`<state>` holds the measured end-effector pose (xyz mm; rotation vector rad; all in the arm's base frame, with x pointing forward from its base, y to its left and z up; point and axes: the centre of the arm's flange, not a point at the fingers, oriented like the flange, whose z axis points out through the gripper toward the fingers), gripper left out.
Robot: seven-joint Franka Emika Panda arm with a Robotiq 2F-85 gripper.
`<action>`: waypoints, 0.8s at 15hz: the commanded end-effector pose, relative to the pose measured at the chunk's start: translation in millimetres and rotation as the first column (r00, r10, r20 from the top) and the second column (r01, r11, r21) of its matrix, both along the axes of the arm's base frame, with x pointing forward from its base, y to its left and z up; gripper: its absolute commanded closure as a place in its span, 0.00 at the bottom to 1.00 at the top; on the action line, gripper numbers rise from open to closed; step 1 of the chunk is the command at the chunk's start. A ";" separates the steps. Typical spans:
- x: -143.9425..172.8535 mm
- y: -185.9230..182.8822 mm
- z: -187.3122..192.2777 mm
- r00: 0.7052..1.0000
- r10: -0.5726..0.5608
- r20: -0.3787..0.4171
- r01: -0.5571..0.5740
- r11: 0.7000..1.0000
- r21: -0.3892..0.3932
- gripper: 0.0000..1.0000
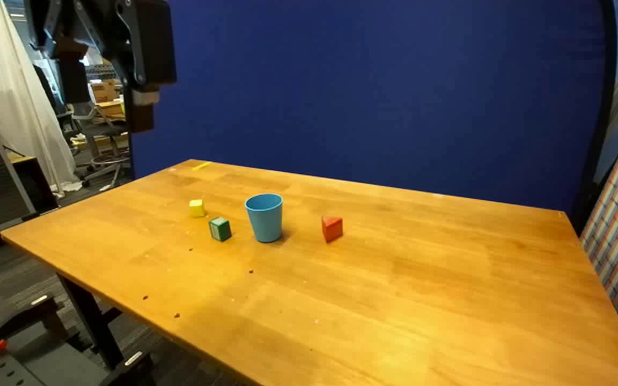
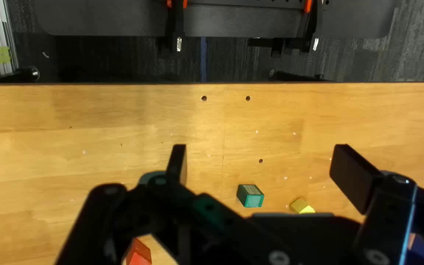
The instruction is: Put the yellow block inside light blue cup
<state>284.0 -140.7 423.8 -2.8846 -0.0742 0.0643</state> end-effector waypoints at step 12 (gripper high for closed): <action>128.9 66.7 -9.7 0.987 0.140 -0.080 -0.144 0.988 -0.058 0.00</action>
